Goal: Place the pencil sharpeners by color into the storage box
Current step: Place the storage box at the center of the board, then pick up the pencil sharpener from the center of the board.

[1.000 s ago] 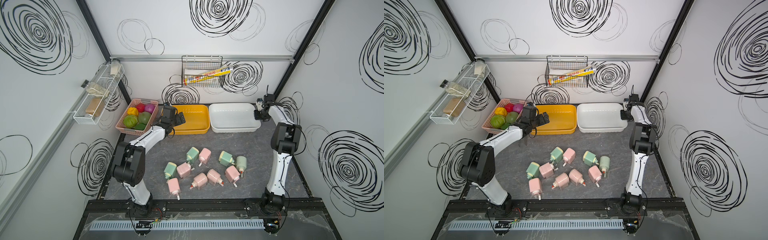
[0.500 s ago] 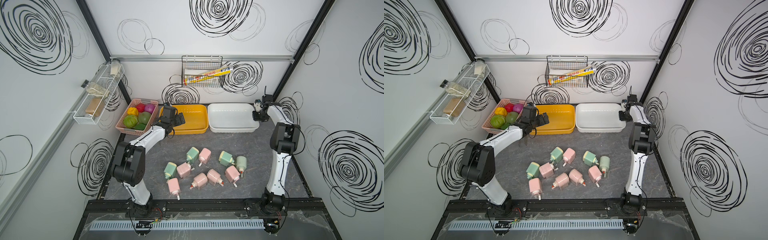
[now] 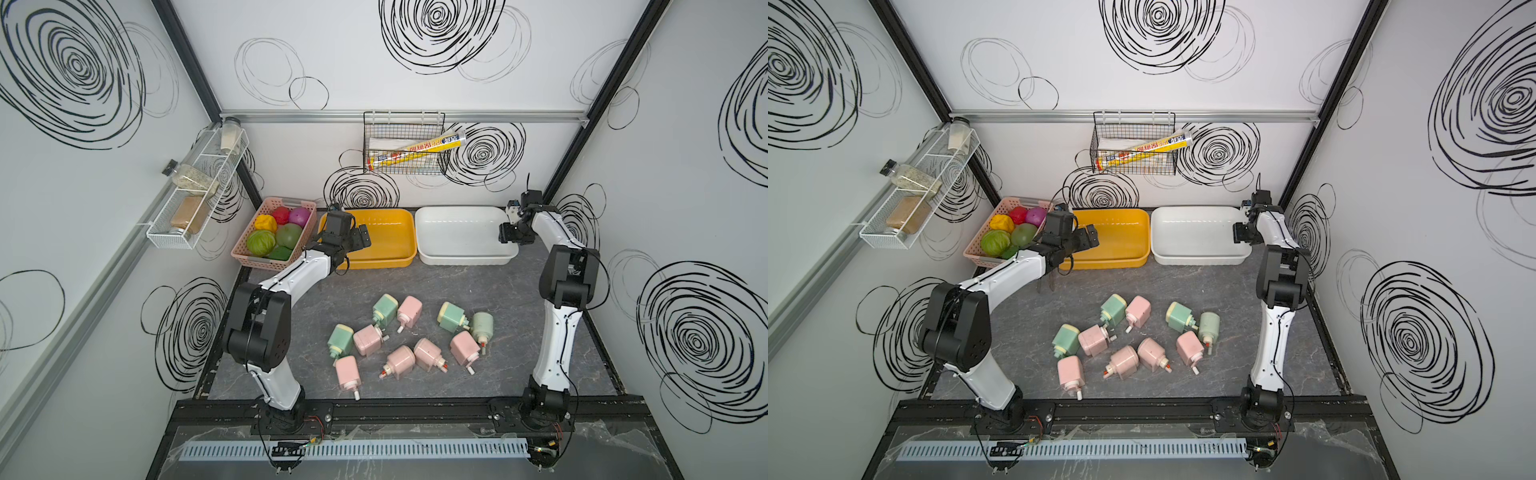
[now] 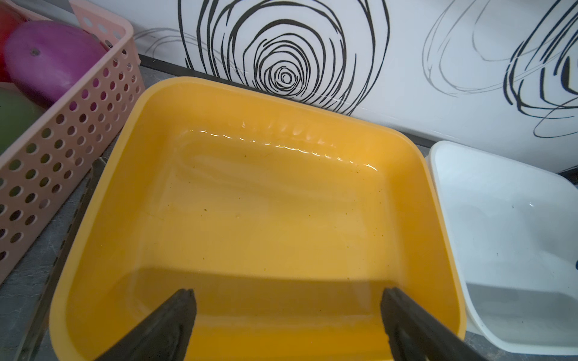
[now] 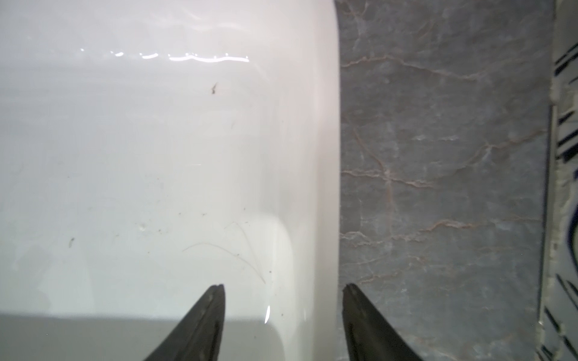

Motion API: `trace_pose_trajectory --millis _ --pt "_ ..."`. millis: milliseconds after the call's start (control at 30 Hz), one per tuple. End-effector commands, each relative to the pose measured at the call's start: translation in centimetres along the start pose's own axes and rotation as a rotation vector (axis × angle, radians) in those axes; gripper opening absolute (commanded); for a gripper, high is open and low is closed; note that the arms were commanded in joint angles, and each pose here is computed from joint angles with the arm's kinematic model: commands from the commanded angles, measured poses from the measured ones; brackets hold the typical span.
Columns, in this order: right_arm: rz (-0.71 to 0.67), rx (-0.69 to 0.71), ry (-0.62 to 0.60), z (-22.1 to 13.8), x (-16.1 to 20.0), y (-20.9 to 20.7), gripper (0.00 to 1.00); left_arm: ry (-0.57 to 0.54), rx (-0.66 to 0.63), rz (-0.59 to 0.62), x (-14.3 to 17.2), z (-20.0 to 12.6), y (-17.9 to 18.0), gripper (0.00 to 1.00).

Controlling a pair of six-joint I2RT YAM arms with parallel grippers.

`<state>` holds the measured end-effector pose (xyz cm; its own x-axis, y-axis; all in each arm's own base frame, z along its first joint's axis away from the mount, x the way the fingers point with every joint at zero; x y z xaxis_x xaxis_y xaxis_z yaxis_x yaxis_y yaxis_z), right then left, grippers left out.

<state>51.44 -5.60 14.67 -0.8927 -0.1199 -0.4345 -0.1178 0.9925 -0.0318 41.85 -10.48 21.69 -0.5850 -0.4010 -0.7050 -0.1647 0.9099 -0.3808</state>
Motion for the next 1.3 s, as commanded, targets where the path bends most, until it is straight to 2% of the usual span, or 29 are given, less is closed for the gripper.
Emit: trace_pose_trajectory --millis 0,233,400,533,667,800,1033,1267 --pt "0.019 -0.023 -0.129 -5.0 -1.2 1.0 1.00 -0.020 0.041 0.006 -0.1 -1.3 -1.7 0.99" --pt "0.116 0.003 -0.301 -10.8 0.2 2.3 1.00 -0.047 0.089 -0.008 1.5 -4.4 -4.1 0.99" --pt "0.203 -0.235 -0.468 -14.6 3.6 5.6 1.00 -0.049 0.145 -0.031 3.8 -6.9 -5.5 0.99" --pt "0.164 -0.342 -0.527 -17.7 7.5 9.8 1.00 -0.030 0.193 -0.012 5.9 -9.3 -6.7 0.99" --pt "0.146 -0.363 -0.477 -19.5 11.9 13.6 1.00 -0.009 0.178 0.058 8.0 -11.5 -7.6 0.99" --pt "0.165 -0.427 -0.399 -19.6 16.6 15.7 1.00 0.027 0.182 0.112 10.6 -13.6 -7.8 0.99" --pt "0.140 -0.510 -0.202 -19.4 22.8 17.2 1.00 0.139 0.309 0.225 14.8 -16.4 -8.0 0.99" --pt "0.101 -0.537 -0.073 -20.6 26.1 18.4 0.98 0.233 0.452 0.402 18.8 -19.3 -9.6 0.99"
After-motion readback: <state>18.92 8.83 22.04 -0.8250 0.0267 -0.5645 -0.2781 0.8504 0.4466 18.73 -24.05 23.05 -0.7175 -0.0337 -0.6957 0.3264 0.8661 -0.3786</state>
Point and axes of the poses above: each gripper's point midway between its finger pads, its own z axis out along the fingers, its own y axis along the line the jaws close on, x = y × z, the point moved 9 cm from there along -z, back along the fingers, and after that the axes turned 7 degrees about -z, right-handed, at the moved point
